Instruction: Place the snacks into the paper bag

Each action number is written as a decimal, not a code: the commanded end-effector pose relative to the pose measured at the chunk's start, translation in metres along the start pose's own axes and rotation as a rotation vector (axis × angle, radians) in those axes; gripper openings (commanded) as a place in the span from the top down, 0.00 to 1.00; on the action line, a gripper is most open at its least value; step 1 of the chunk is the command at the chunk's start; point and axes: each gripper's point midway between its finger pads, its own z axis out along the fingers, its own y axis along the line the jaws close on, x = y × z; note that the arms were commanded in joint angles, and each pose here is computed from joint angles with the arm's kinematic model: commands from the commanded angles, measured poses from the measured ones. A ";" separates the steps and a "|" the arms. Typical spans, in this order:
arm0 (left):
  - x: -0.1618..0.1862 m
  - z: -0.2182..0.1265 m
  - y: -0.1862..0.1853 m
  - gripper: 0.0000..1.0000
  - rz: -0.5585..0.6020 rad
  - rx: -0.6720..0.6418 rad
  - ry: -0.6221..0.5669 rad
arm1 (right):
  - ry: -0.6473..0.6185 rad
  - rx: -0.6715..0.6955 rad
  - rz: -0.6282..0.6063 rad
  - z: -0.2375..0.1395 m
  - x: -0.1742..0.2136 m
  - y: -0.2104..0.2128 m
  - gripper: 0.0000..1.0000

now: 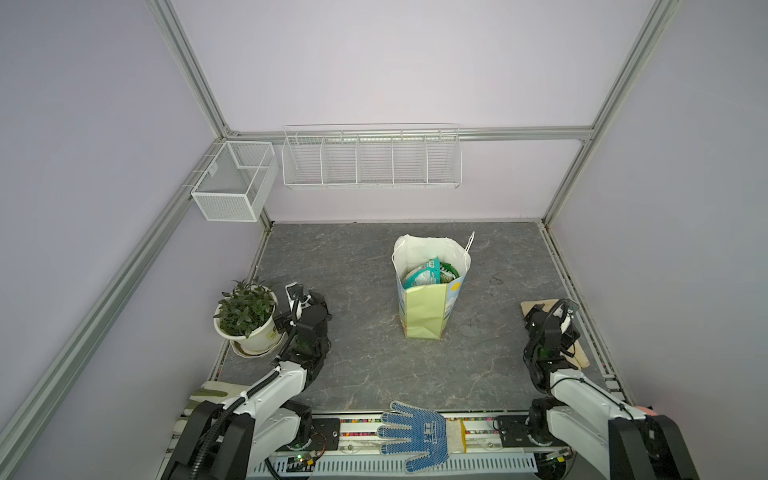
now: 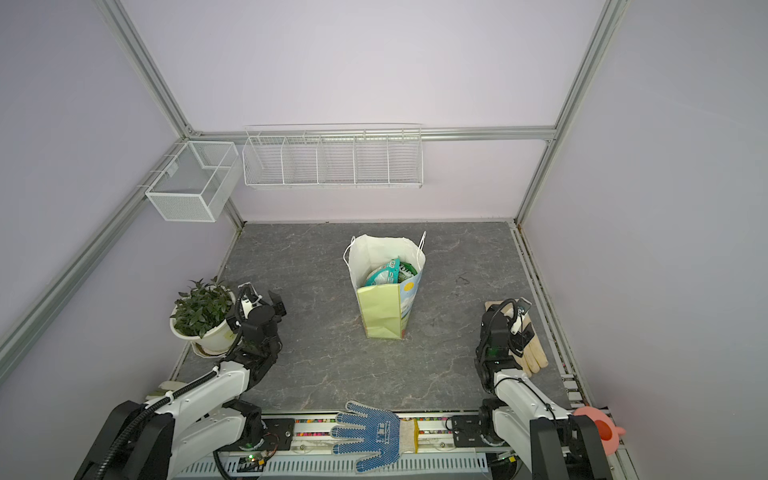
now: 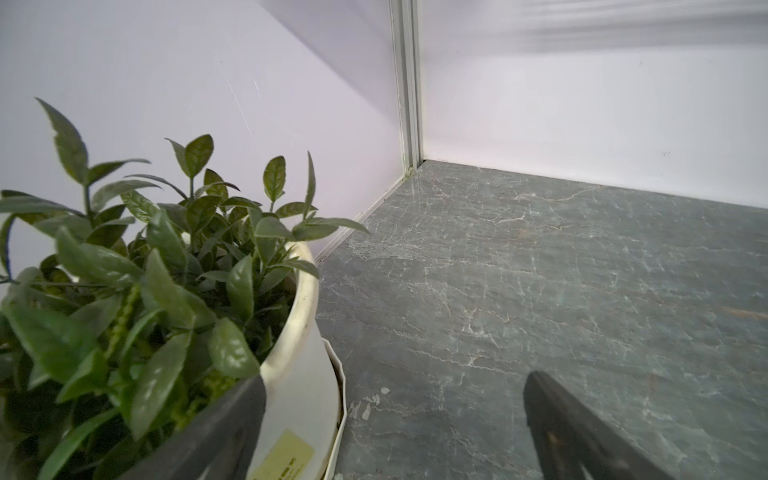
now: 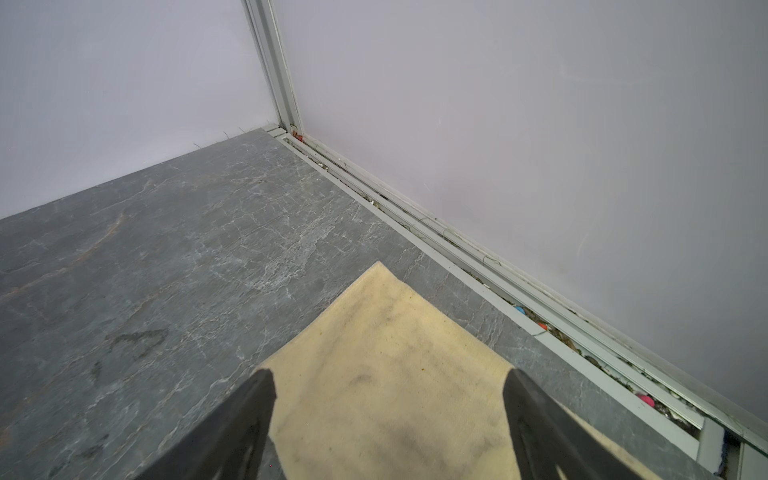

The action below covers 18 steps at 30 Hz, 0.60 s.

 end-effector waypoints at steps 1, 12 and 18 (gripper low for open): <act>-0.004 0.001 0.005 0.03 -0.024 -0.014 -0.025 | -0.047 -0.017 -0.001 0.004 -0.018 0.009 0.11; -0.006 0.009 0.002 0.03 -0.027 -0.024 -0.054 | -0.021 -0.132 -0.109 0.015 -0.019 0.046 0.11; -0.007 0.010 0.003 0.03 -0.033 -0.029 -0.056 | -0.040 -0.142 -0.109 0.017 -0.021 0.049 0.11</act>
